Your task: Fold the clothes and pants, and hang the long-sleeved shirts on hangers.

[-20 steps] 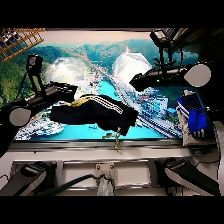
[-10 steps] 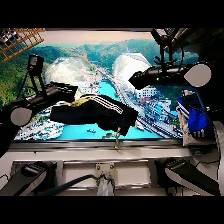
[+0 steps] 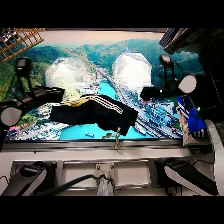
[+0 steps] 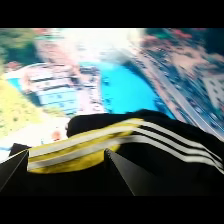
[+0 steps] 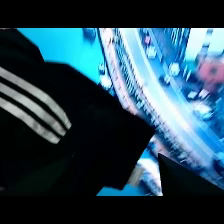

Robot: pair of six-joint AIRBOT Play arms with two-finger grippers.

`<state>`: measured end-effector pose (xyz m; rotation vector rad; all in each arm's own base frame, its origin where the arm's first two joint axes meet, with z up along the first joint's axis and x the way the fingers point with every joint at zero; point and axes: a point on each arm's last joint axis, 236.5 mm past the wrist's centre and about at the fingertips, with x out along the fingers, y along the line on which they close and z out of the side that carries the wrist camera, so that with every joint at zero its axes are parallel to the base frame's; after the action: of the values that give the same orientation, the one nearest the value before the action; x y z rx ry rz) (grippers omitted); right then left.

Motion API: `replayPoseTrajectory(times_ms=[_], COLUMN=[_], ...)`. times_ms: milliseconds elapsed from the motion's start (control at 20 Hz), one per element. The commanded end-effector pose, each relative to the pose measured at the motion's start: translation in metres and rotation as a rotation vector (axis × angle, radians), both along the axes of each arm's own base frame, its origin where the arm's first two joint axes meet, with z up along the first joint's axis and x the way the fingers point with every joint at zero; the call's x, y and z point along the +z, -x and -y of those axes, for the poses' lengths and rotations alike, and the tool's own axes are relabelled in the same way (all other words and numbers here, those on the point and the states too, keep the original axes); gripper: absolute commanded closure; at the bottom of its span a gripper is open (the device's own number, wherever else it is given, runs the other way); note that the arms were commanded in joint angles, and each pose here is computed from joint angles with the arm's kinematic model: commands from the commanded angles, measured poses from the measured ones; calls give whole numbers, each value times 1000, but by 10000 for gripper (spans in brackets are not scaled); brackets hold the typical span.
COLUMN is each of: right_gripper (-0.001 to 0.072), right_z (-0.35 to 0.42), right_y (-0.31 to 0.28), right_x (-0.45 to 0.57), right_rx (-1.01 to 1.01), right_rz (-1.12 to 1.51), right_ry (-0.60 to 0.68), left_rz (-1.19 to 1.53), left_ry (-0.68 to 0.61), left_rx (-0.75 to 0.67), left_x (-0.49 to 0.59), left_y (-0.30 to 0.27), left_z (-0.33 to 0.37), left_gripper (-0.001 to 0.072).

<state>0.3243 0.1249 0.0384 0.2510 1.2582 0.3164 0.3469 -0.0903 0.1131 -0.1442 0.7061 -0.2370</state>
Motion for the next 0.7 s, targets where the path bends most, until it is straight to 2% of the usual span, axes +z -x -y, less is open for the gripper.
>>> replayPoseTrajectory(times_ms=[0,150,650], right_gripper=[142,144,144], right_z=[-29,-53,-78], right_y=[32,45,30], right_x=[-46,-70,-98], right_rx=[-165,-249,-318], right_rz=[-170,-219,-159], right_ry=[-250,-360,-372], left_rz=[-31,-32,-57], left_ry=[15,20,30], left_rx=[140,139,133], left_x=[1,1,-3], left_y=[4,4,8], left_z=[-39,-38,-35], left_gripper=[199,199,199])
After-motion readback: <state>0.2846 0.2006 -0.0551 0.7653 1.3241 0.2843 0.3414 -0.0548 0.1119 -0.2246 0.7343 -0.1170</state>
